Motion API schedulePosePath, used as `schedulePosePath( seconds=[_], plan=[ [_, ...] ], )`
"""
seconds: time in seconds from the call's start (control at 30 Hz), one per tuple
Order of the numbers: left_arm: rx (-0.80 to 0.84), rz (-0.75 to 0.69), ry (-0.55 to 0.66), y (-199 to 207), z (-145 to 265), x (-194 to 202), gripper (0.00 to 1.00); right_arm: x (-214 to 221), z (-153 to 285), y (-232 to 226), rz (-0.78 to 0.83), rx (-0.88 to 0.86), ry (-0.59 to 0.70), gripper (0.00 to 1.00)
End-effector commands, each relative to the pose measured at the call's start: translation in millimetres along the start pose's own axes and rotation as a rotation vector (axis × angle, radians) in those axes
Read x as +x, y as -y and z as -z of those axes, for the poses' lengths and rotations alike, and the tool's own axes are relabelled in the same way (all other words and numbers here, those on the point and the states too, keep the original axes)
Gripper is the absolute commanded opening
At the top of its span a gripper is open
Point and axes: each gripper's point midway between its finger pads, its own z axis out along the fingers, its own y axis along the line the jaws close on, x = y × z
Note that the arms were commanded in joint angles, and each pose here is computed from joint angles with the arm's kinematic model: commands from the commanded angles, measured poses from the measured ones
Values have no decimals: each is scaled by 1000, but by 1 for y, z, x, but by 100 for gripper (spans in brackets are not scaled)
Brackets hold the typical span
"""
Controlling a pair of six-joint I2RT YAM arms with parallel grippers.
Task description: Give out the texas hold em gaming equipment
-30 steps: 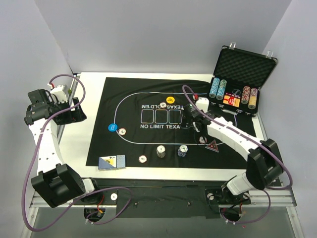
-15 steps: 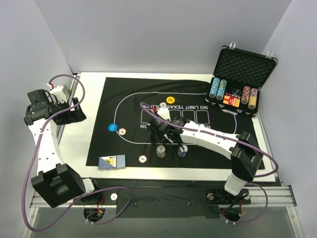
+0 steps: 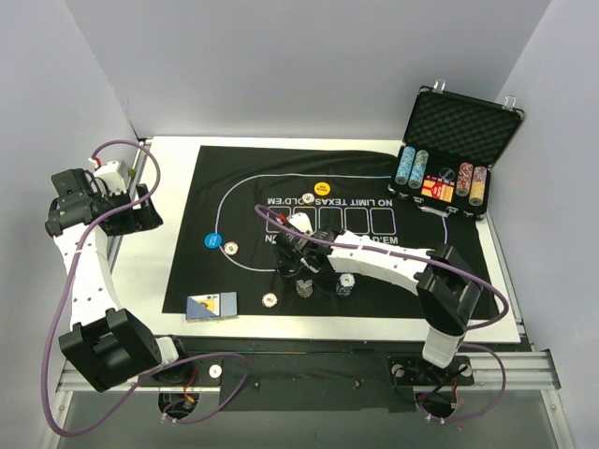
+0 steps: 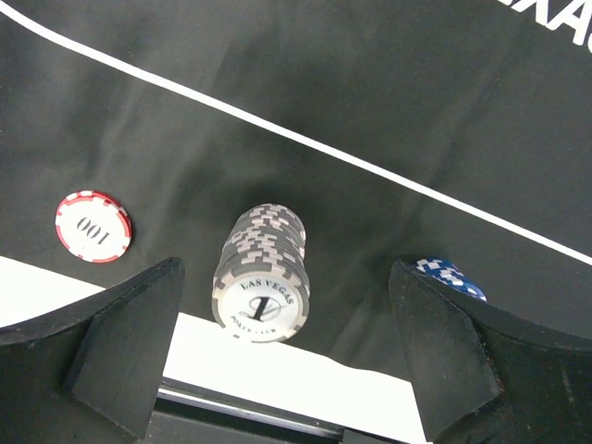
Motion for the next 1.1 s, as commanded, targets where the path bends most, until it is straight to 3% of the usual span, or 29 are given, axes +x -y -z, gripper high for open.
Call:
schedulePosePath(
  seconds=[0.0, 0.2, 0.23, 0.33, 0.97, 1.07],
  plan=[
    [-2, -21, 53, 0, 12, -16, 96, 17, -9, -5, 41, -1, -52, 85],
    [-4, -19, 49, -1, 11, -16, 96, 22, -13, -11, 58, -14, -67, 72],
    [-3, -20, 50, 0, 11, -17, 96, 22, -13, -11, 60, -13, -69, 62],
    [-4, -17, 50, -1, 11, -17, 96, 26, -16, -12, 66, -13, -75, 48],
    [-2, -15, 44, -1, 8, -14, 96, 28, -13, -6, 64, 3, -67, 46],
    [-4, -14, 46, -2, 8, -14, 96, 28, -12, -5, 60, 3, -66, 33]
  ],
)
